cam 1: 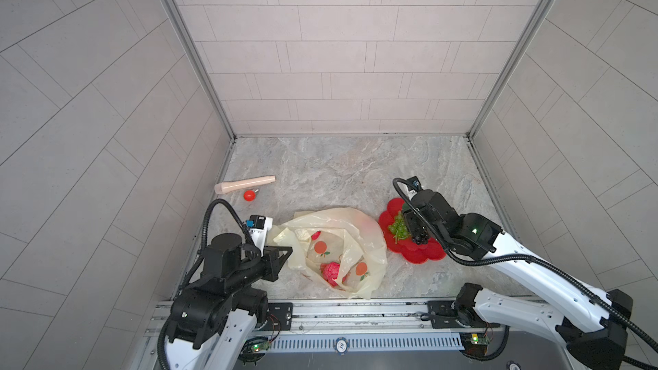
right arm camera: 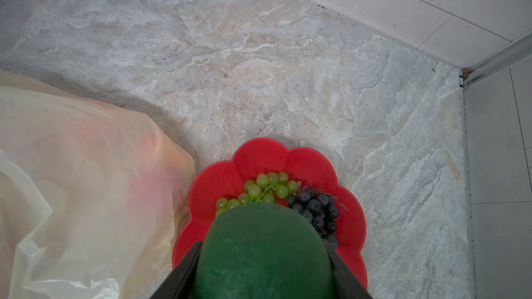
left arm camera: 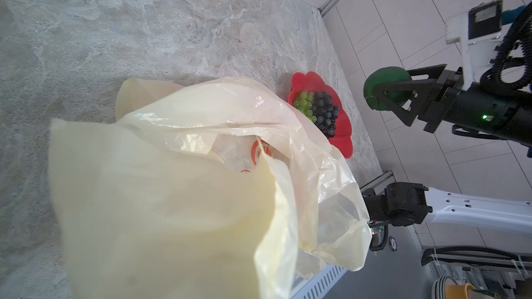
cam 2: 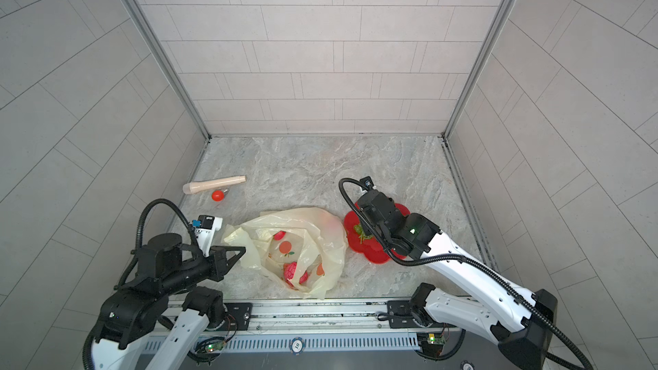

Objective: Take fruits out of the plastic bag
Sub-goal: Place the fake fruit on the plate.

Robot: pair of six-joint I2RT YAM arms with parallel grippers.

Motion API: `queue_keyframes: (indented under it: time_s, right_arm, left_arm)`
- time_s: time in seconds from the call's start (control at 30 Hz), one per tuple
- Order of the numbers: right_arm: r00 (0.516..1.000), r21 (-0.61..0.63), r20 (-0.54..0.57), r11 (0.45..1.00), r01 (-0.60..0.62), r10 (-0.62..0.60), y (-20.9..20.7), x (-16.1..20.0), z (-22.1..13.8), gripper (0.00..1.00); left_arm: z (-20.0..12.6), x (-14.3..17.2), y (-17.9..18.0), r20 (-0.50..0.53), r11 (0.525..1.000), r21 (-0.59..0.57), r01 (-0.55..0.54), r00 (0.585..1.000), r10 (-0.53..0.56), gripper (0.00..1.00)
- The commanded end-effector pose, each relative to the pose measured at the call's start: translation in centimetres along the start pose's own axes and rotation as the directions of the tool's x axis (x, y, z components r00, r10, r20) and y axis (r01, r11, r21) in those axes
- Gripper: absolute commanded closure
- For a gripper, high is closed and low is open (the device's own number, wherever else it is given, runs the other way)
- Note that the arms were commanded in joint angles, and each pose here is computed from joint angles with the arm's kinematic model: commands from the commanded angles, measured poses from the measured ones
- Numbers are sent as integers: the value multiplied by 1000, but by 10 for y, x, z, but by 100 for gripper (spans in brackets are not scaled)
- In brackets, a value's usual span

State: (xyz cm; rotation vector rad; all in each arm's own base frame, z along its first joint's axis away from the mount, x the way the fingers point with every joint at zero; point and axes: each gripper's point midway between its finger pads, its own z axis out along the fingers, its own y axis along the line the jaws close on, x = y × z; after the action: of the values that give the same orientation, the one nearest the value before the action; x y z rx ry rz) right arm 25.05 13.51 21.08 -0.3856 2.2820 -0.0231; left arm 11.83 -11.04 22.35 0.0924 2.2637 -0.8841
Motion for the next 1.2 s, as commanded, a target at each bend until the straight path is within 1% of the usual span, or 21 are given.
queue_keyframes:
  time_s: [0.0,0.13,0.3,0.47,0.6,0.73,0.8,0.87,0.9,1.03,1.17]
  right_arm:
    - [999,21,-19,999,-29,29,-7,5,16,52]
    - [993,4,-97,998,-61,62,-8,10,45,52]
    - [984,6,-175,1000,-28,29,-2,25,74,51]
    - [952,47,-306,999,9,6,-8,45,97,51]
    - [944,59,-329,998,13,8,-12,49,105,50]
    - [944,57,-330,998,-1,20,-15,52,105,48]
    - [943,61,-333,998,-7,27,-17,55,105,43]
    - [942,67,-335,998,-11,33,-19,58,104,34]
    - [942,69,-335,998,-13,36,-20,59,103,32]
    - [946,70,-321,997,-26,47,-21,61,100,28]
    - [943,74,-330,997,-25,48,-23,64,98,27]
  left_arm:
    - [3,-1,2,0,1000,-5,7,1000,-7,98]
    - [2,-2,3,6,1000,-8,5,1000,-5,98]
    - [1,-2,4,21,1000,-14,8,1000,-8,98]
    - [2,-2,4,16,1000,-12,11,1000,-10,98]
    - [1,-2,3,20,1000,-10,8,1000,-8,98]
    - [1,-1,4,19,1000,-11,10,1000,-10,98]
    - [1,-1,4,21,1000,-13,11,1000,-11,98]
    - [1,-2,4,22,1000,-14,12,1000,-11,98]
    - [2,-2,5,21,1000,-14,12,1000,-12,98]
    - [1,-1,4,23,1000,-12,10,1000,-10,98]
    - [1,-1,5,23,1000,-14,12,1000,-12,98]
